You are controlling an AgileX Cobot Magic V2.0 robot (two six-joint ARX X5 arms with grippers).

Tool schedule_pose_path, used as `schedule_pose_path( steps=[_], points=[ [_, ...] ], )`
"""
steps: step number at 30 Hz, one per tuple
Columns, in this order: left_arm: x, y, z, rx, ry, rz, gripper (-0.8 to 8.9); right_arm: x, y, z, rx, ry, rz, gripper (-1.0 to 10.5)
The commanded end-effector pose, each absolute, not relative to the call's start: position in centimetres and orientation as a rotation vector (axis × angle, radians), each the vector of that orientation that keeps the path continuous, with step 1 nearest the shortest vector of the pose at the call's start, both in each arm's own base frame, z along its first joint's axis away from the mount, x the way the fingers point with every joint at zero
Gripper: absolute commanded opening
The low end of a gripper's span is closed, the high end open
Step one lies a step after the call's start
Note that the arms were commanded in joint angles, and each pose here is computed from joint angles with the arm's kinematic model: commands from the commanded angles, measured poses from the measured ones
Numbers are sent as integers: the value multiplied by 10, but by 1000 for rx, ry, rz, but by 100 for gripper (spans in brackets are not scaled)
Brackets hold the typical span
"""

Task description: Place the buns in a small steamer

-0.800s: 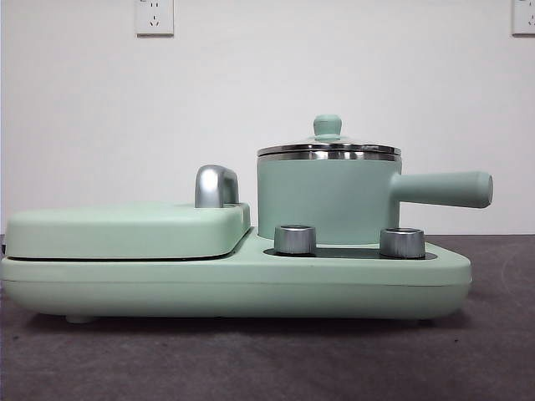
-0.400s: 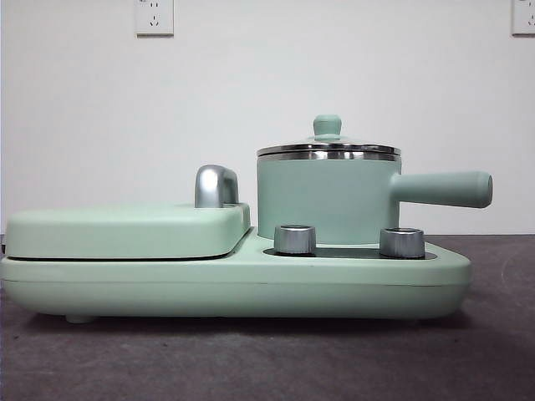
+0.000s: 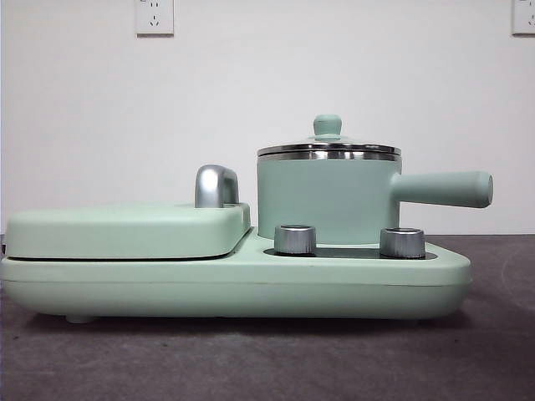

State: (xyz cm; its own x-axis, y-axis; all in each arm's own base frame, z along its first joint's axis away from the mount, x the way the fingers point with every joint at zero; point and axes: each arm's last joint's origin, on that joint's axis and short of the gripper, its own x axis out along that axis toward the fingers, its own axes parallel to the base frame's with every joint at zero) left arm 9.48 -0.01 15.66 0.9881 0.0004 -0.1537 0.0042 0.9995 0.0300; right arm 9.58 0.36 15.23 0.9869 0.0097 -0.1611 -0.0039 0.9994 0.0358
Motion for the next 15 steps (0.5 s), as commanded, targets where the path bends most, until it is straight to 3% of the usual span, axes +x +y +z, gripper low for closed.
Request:
schedule_pose_path(
  steps=[1,15],
  points=[
    [96,0,150,25,177,1,7,96,3,150,5,170,-1,12],
    [96,0,150,26,176,1,7,96,3,152,12,155,-5,12]
  ],
)
